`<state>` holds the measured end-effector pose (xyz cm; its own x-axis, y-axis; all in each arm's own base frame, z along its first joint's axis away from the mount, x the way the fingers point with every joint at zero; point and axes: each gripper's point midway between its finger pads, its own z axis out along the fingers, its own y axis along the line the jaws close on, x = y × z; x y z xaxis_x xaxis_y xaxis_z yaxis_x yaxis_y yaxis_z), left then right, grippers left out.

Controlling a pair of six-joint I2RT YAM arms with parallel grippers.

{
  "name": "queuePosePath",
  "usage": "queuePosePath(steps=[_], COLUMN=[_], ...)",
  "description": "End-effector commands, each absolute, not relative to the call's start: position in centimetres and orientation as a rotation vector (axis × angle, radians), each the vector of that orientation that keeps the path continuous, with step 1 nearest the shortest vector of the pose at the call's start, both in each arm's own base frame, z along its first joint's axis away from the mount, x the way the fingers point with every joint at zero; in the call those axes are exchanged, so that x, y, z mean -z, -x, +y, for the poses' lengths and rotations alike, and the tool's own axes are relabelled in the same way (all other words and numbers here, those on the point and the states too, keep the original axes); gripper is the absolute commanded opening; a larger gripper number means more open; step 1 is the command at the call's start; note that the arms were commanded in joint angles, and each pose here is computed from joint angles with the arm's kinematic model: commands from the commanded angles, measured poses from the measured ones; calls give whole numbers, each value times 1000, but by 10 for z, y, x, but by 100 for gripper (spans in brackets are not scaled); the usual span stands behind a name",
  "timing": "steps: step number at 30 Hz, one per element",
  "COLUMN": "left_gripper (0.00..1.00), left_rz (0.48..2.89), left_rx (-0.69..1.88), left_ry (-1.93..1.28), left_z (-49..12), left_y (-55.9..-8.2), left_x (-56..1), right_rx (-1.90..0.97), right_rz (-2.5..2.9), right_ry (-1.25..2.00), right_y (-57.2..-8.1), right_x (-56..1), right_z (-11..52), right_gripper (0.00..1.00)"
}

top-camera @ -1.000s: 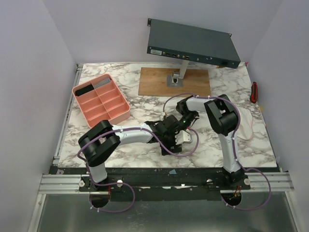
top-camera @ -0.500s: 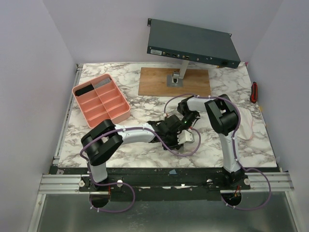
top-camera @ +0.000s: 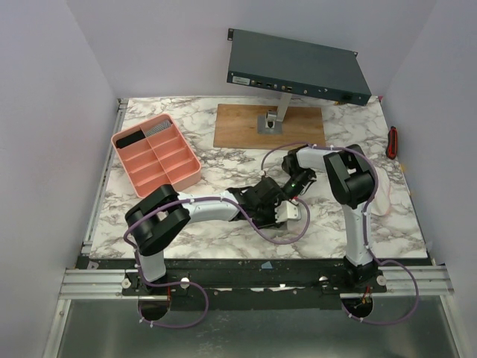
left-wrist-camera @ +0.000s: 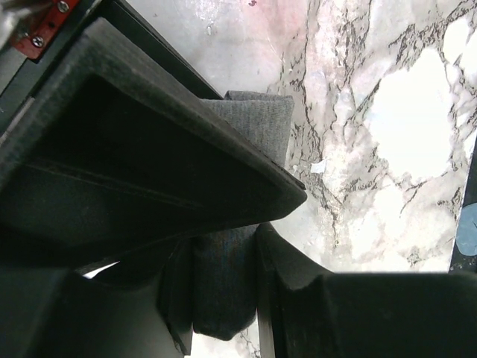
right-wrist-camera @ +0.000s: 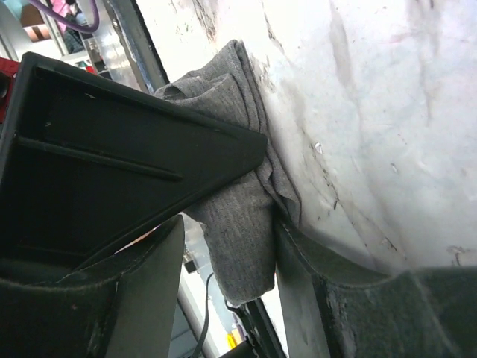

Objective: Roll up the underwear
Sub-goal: Pick up the underwear from the center of the board.

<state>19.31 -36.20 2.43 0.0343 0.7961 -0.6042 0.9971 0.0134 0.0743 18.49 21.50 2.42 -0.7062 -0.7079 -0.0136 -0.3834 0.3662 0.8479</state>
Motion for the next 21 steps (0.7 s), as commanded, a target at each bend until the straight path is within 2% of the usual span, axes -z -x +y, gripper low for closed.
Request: queuePosePath(steps=[1,9,21], left_gripper=[0,0,0], left_rz=[1845,1785,1752], left_rx=[442,459,468], left_ry=[-1887,-1884,-1871], left_z=[-337,-334,-324], left_y=[-196,-194,-191], left_x=[-10,-36,-54], right_rx=[985,947,1047], right_rz=[-2453,-2569,-2594], right_ry=[-1365,-1337,-1278], right_y=[-232,-252,-258], right_x=[34,12,-2], right_z=[182,164,157], right_gripper=[57,58,59])
